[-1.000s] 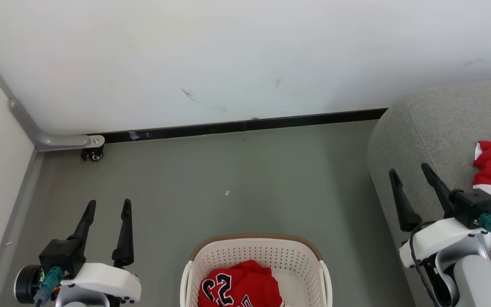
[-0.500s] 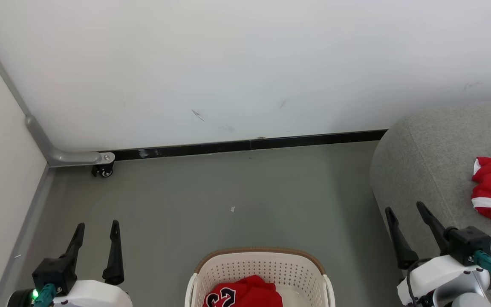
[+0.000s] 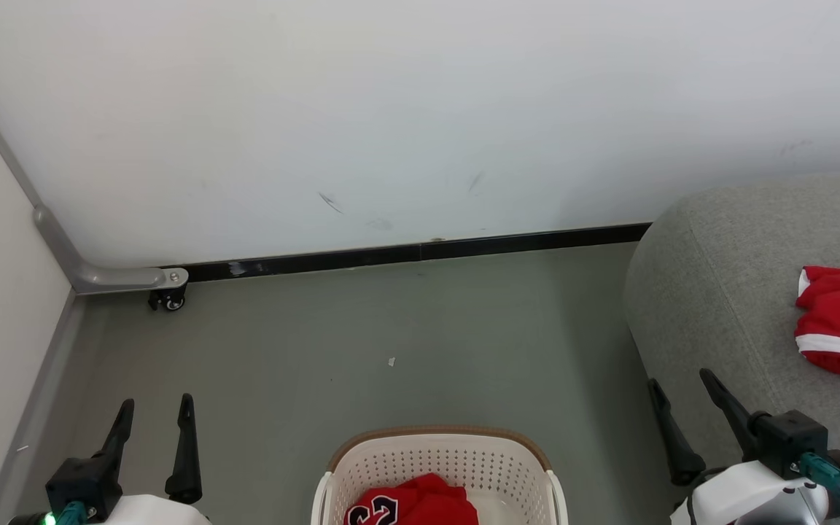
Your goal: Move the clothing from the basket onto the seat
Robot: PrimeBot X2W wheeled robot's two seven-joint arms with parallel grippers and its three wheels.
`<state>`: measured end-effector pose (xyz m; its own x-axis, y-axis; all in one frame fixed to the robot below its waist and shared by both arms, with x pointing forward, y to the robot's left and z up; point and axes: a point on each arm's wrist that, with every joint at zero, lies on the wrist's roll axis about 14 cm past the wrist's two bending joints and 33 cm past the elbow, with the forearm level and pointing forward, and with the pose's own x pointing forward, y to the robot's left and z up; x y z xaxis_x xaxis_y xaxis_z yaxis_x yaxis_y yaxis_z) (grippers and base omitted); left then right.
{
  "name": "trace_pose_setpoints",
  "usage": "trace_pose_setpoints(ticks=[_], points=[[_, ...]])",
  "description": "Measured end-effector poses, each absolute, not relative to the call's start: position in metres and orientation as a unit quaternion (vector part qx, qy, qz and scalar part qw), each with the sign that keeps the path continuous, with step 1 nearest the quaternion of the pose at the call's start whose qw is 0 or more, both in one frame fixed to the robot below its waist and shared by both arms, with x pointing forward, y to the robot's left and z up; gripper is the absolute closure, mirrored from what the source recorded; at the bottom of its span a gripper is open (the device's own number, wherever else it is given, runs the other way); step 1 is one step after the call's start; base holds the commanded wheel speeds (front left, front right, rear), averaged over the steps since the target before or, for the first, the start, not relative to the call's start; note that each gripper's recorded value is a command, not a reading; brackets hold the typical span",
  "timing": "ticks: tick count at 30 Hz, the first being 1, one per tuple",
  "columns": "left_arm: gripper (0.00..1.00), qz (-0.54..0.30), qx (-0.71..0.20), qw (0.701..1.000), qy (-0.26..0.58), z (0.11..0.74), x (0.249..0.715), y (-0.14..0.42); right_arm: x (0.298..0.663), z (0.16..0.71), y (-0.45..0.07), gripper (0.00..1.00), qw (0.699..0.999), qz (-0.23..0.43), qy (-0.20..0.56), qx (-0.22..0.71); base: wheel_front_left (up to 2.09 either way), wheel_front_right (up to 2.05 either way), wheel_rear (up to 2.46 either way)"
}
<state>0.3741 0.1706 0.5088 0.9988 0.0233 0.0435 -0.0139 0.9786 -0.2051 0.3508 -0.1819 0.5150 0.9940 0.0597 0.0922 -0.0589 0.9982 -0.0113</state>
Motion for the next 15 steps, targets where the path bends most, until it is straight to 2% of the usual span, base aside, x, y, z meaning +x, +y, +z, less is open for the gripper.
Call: trace_pose_setpoints(ticks=[15], points=[[0.0,0.005,-0.105,0.994,-0.023,0.5089,0.3757,0.1663,0.3483,0.5214,-0.1828,0.0,0.998,0.027,-0.054,-0.005,0.0,0.0,0.0]])
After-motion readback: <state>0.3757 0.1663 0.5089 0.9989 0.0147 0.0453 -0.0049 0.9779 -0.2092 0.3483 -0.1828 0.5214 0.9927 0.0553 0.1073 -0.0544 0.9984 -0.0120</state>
